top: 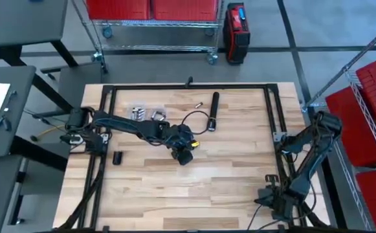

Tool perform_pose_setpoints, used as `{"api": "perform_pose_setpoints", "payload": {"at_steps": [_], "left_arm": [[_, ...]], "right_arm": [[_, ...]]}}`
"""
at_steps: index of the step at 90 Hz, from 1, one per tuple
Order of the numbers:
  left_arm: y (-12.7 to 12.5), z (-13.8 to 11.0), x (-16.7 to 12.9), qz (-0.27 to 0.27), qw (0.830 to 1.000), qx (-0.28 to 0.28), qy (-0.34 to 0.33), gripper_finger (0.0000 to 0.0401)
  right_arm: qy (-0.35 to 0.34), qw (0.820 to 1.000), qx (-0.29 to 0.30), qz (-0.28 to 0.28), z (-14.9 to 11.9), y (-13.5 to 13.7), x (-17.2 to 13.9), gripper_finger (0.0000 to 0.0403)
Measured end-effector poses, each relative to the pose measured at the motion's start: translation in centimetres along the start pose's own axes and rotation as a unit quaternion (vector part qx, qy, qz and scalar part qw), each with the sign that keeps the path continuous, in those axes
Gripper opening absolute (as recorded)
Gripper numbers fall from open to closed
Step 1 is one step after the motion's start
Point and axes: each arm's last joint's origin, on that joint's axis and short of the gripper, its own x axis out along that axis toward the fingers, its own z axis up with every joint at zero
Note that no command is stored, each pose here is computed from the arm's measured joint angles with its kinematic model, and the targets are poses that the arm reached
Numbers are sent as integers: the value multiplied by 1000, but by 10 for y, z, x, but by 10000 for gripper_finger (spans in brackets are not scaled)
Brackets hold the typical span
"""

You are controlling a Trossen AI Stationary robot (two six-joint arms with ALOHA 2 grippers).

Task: Insert battery
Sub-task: Insert the silver battery into the remote control battery compartment

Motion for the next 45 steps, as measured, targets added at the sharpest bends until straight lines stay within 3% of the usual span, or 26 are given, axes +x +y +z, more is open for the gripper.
{"api": "perform_pose_setpoints", "payload": {"at_steps": [45], "left_arm": [[1,-2,0,7,1000,4,13,0]], "right_arm": [[25,997,61,31,7,-3,-13,116]]}}
